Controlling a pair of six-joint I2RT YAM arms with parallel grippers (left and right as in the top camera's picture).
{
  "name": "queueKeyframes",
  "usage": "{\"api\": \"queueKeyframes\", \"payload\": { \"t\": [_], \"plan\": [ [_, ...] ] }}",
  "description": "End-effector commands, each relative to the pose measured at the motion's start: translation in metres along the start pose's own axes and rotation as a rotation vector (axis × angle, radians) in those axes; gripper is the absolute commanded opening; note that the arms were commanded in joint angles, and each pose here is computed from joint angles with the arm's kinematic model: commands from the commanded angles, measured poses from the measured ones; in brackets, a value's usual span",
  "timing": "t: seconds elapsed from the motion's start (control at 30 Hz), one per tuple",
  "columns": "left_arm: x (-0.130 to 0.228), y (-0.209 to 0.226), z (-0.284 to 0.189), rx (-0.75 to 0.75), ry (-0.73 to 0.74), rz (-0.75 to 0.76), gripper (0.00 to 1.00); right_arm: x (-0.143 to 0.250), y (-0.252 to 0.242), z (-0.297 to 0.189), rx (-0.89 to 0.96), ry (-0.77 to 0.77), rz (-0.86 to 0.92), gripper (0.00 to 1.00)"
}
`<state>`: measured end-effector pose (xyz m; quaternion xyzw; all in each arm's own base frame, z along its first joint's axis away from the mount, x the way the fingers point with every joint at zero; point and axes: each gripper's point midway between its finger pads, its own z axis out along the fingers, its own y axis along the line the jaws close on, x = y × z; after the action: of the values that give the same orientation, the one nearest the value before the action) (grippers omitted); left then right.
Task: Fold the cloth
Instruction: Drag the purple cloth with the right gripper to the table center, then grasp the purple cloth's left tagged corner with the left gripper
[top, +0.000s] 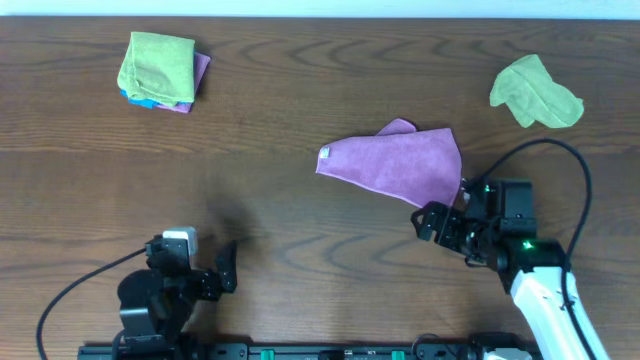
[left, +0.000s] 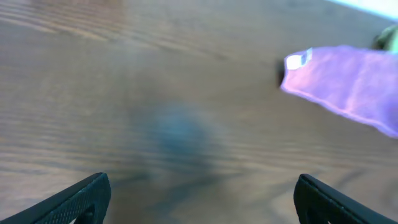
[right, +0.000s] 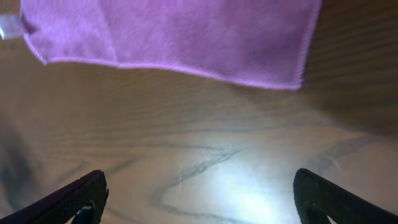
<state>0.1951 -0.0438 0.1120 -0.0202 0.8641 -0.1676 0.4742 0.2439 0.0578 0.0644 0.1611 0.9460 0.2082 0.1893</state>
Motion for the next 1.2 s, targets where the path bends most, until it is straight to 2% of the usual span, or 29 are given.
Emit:
{"api": "queueKeyframes", "payload": {
  "t": [0.0, 0.2, 0.47, 0.57, 0.7, 1.17],
  "plan": [
    [-0.031, -0.019, -0.014, 0.057, -0.017, -0.063, 0.95, -0.008, -0.008, -0.002, -0.003, -0.034, 0.052, 0.97],
    [-0.064, -0.043, -0.006, 0.144, 0.14, -0.112, 0.95, -0.022, -0.021, -0.007, 0.01, -0.086, 0.103, 0.99],
    [-0.086, -0.085, 0.042, 0.282, 0.402, -0.122, 0.95, -0.02, -0.014, -0.007, -0.033, -0.071, 0.106, 0.99],
    [-0.084, -0.111, 0.065, 0.367, 0.489, -0.104, 0.95, -0.019, -0.013, -0.007, -0.037, -0.068, 0.106, 0.99],
    [-0.077, -0.137, 0.105, 0.435, 0.515, -0.083, 0.95, -0.018, -0.01, -0.007, -0.055, -0.061, 0.105, 0.99],
    [-0.028, -0.155, 0.197, 0.463, 0.565, -0.154, 0.95, -0.016, -0.008, -0.007, -0.065, -0.049, 0.108, 0.99]
  ]
}}
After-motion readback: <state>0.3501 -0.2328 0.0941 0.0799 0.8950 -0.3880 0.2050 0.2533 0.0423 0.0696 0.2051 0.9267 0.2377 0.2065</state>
